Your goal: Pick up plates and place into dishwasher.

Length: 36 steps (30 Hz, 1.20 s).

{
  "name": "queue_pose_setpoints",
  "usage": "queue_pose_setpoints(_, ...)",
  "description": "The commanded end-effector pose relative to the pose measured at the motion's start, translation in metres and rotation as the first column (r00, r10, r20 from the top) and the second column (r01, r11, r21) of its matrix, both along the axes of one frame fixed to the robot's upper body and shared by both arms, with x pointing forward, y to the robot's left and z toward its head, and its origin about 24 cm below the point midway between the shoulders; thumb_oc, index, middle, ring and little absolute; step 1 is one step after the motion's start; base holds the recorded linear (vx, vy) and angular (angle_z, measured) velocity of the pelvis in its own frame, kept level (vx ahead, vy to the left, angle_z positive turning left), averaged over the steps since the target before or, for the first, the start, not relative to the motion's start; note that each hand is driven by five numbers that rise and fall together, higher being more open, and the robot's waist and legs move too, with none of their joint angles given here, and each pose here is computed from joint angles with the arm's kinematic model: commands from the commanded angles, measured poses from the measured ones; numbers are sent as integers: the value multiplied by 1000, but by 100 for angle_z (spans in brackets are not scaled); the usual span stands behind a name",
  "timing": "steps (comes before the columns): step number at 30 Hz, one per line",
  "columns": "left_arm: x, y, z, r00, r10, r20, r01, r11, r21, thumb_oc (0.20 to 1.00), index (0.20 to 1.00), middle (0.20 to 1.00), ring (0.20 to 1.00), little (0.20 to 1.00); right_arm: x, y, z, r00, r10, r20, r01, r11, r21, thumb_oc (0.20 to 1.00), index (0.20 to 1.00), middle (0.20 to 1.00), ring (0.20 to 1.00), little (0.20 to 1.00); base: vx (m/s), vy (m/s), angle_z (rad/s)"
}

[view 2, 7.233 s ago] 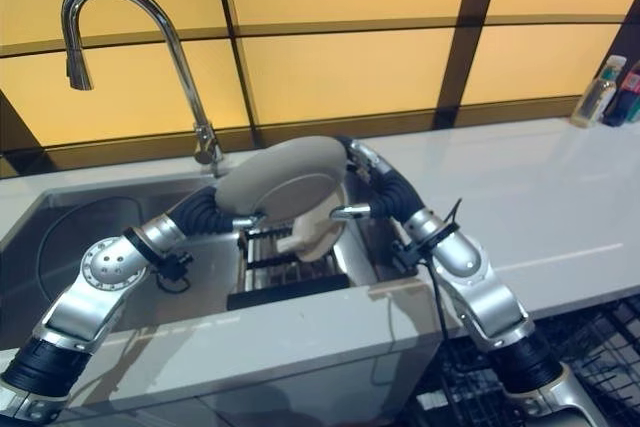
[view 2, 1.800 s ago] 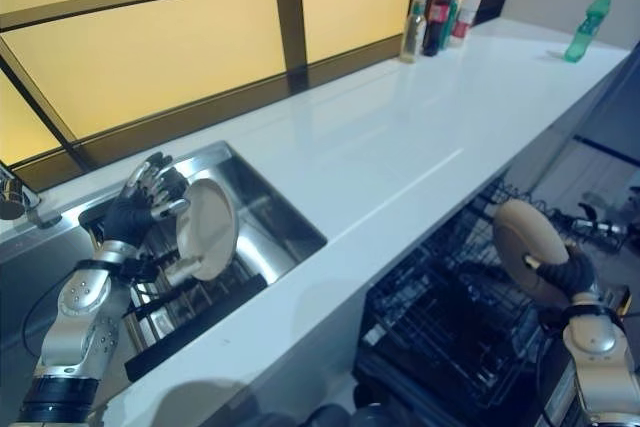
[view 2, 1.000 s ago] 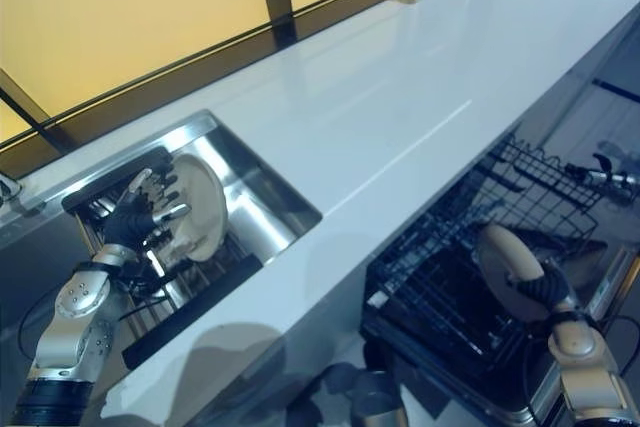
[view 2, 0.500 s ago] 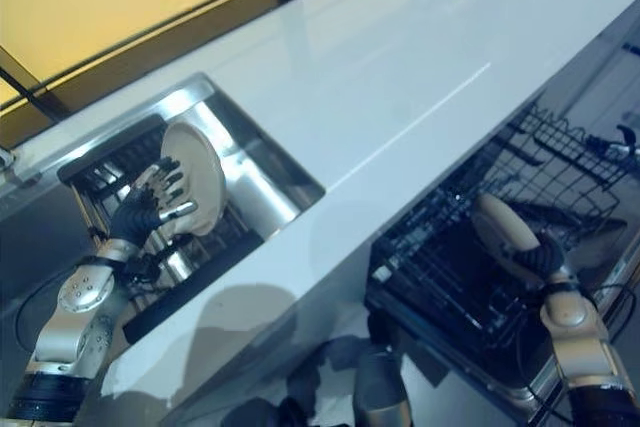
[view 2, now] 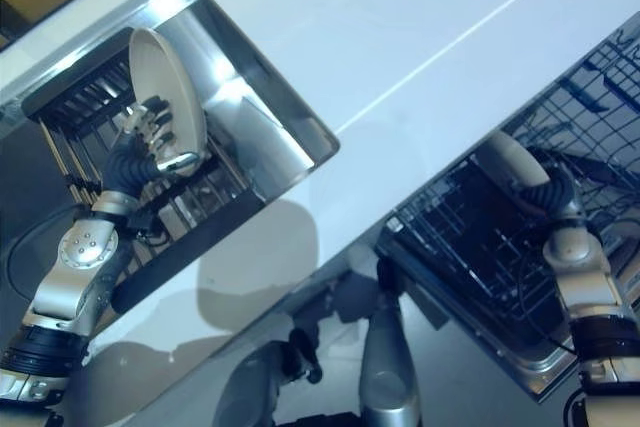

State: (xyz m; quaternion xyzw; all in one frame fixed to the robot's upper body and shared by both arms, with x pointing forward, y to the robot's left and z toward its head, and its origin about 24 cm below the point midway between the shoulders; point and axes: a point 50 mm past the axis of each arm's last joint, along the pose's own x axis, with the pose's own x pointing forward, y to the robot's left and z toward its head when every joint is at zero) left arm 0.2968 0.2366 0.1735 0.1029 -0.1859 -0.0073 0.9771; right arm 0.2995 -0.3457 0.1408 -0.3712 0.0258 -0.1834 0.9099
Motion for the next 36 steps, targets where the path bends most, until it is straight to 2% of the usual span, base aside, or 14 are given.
queue_pose_setpoints(1, 5, -12, 13, 996, -29, 81, 33, 998, -44, 1000, 1000, 1000, 1000, 1000, -7, 10, -66, 961, 48, -274, -18, 994, 110, 200, 200, 200, 200, 200, -41, -21, -3)
queue_pose_setpoints(8, 7, -17, 21, 994, -13, 112, 20, 998, -64, 1000, 1000, 1000, 1000, 1000, 2, -9, -40, 973, -19, -231, 34, 998, 60, 200, 200, 200, 200, 200, -43, -15, -5)
queue_pose_setpoints(16, 7, -27, 21, 992, -13, 125, 25, 995, -95, 1000, 1000, 1000, 1000, 1000, 2, -38, -18, 963, -174, -208, 193, 979, 73, 200, 200, 200, 200, 200, -20, 27, 1)
queue_pose_setpoints(21, 5, -35, 20, 991, -26, 128, 42, 991, -124, 1000, 1000, 1000, 1000, 1000, -4, -56, -21, 935, -257, -244, 286, 954, 93, 200, 200, 200, 200, 200, -13, 48, -5)
queue_pose_setpoints(32, 5, -43, 23, 989, -55, 139, 76, 986, -152, 1000, 1000, 1000, 1000, 1000, -18, -72, -46, 872, -312, -376, 378, 919, 114, 200, 200, 200, 200, 200, -17, 24, -1)
queue_pose_setpoints(33, 6, -44, 25, 988, -56, 141, 77, 985, -154, 1000, 1000, 1000, 1000, 1000, -18, -72, -48, 870, -310, -384, 378, 919, 114, 272, 272, 272, 272, 272, -32, 27, 3)
queue_pose_setpoints(34, 6, -44, 26, 988, -57, 143, 79, 985, -156, 1000, 1000, 1000, 1000, 1000, -18, -72, -48, 868, -308, -389, 376, 920, 112, 460, 460, 460, 460, 460, -38, 35, 3)
queue_pose_setpoints(35, 6, -44, 27, 988, -58, 146, 81, 984, -157, 1000, 1000, 1000, 1000, 1000, -19, -72, -50, 865, -303, -399, 373, 921, 111, 940, 940, 940, 940, 940, -36, 36, 3)
queue_pose_setpoints(36, 6, -44, 27, 987, -59, 149, 83, 984, -159, 1000, 1000, 1000, 1000, 1000, -20, -72, -52, 862, -297, -411, 371, 922, 113, 1000, 1000, 1000, 1000, 1000, -33, 34, 2)
